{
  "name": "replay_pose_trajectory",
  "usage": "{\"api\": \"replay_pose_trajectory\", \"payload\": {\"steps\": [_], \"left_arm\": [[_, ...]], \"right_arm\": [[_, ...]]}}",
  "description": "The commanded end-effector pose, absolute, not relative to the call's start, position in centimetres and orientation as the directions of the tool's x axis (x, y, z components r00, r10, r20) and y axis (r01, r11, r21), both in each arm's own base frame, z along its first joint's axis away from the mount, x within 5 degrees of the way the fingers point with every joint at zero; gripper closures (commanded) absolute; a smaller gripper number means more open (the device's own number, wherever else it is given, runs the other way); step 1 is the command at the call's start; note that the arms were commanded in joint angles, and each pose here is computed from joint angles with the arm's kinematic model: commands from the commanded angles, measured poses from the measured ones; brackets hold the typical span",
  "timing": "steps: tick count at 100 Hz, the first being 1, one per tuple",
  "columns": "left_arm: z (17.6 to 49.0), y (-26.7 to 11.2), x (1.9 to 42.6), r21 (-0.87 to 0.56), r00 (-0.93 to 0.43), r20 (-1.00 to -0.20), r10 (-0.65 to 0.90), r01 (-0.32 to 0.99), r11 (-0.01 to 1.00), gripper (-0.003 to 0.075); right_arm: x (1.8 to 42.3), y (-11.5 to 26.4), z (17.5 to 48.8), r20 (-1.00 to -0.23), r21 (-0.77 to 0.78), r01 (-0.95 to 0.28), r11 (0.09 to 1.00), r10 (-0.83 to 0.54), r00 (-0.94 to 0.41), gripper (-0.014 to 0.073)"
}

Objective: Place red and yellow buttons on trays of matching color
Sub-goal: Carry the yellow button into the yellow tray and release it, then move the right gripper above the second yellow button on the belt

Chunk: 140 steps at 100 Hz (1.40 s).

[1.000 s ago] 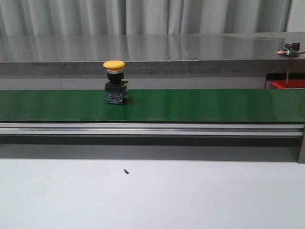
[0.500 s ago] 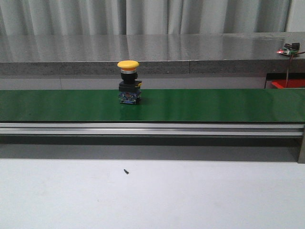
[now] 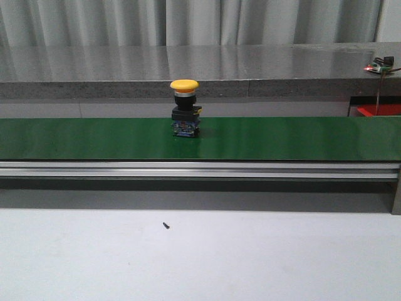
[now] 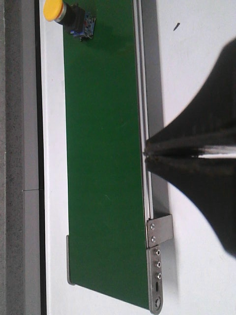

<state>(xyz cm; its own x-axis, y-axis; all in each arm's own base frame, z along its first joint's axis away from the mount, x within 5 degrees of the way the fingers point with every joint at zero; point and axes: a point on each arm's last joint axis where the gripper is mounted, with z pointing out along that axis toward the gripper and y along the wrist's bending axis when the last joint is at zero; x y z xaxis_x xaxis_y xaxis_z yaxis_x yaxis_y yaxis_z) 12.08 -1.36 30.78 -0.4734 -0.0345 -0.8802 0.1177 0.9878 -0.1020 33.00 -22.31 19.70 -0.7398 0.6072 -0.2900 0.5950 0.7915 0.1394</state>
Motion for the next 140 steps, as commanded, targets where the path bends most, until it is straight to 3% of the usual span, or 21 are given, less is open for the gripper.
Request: {"api": "replay_pose_trajectory", "payload": {"steps": [1,15,22,54,75,82,98,140], "left_arm": [[32.3,-1.3,12.3,-0.110,-0.385,-0.921,-0.059,0.113,0.987,0.0740],[32.3,-1.3,12.3,-0.110,-0.385,-0.921,-0.059,0.113,0.987,0.0740],[32.3,-1.3,12.3,-0.110,-0.385,-0.921,-0.059,0.113,0.987,0.0740],[32.3,-1.3,12.3,-0.110,-0.385,-0.921,-0.059,0.113,0.987,0.0740],[32.3,-1.3,12.3,-0.110,-0.385,-0.921,-0.059,0.113,0.987,0.0740],[32.3,-1.3,12.3,-0.110,-0.385,-0.921,-0.059,0.113,0.987,0.0740],[32.3,-1.3,12.3,-0.110,-0.385,-0.921,-0.059,0.113,0.987,0.0740],[32.3,-1.3,12.3,-0.110,-0.385,-0.921,-0.059,0.113,0.987,0.0740]], "right_arm": [[32.9,-22.5,22.1,-0.363,0.136,0.590,0.796,0.595,-0.718,0.0473],[32.8,-22.5,22.2,-0.359,0.137,0.590,0.796,0.595,-0.719,0.0181],[32.8,-22.4,22.6,-0.369,0.137,0.588,0.797,0.592,-0.716,0.0118],[31.3,-21.3,27.4,-0.458,0.138,0.572,0.808,0.565,-0.687,0.0129],[30.2,-18.5,31.2,-0.500,0.135,0.517,0.845,0.509,-0.701,0.0124],[30.4,-17.3,32.1,-0.521,0.123,0.471,0.874,0.460,-0.719,0.0094],[31.1,-13.6,33.4,-0.540,0.115,0.361,0.925,0.363,-0.760,-0.0071],[33.5,0.0,36.9,-0.559,0.078,-0.109,0.991,-0.047,-0.827,-0.0058]]}}
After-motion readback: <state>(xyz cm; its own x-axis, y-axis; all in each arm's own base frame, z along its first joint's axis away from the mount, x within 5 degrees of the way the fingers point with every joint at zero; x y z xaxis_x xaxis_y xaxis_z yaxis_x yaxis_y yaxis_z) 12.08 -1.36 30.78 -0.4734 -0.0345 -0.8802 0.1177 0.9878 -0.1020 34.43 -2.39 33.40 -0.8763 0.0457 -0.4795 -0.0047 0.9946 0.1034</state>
